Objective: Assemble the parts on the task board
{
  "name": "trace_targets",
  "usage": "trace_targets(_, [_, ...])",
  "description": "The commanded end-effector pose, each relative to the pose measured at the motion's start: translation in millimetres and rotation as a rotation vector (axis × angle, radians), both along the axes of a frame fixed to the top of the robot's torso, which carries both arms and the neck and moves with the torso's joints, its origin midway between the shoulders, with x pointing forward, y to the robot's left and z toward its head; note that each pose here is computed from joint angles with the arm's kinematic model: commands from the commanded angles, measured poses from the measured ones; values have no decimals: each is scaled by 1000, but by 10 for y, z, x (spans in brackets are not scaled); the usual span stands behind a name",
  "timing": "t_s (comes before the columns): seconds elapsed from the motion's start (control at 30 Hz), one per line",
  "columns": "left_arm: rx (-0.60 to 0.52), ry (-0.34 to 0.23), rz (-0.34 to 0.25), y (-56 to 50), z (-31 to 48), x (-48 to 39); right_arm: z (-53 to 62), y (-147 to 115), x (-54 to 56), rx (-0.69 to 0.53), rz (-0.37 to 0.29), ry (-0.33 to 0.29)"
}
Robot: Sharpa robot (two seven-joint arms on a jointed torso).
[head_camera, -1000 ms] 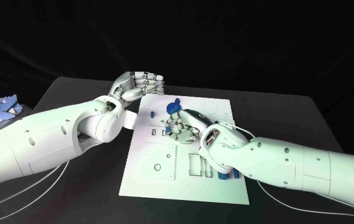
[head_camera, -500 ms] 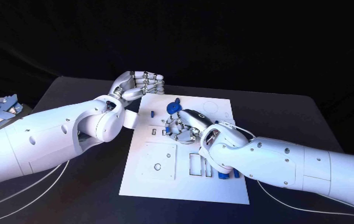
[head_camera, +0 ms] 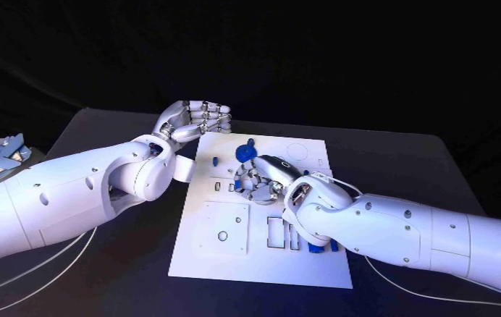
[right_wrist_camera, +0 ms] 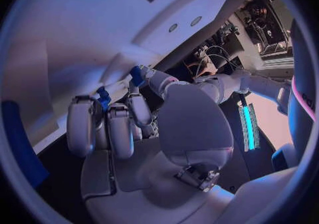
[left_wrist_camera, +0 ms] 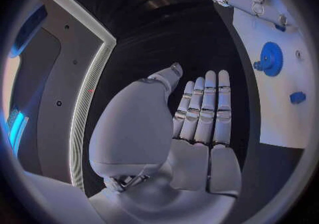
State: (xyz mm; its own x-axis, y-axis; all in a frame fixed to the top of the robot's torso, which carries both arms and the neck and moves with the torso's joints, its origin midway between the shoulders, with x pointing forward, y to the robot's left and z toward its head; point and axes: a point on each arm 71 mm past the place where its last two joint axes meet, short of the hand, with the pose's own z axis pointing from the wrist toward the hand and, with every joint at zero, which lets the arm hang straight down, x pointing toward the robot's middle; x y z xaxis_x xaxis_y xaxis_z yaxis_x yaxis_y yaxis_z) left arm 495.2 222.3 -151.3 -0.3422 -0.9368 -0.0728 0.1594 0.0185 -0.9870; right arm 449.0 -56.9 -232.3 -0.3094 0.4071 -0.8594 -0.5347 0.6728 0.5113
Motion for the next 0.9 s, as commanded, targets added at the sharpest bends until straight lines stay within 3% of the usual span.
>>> trace_targets(0.03, [-11, -7, -12, -12, 9, -5, -73, -26, -19, -44, -10, 21])
trace_targets(0.9, [-10, -3, -12, -14, -6, -1, -73, -38, -19, -36, -22, 15])
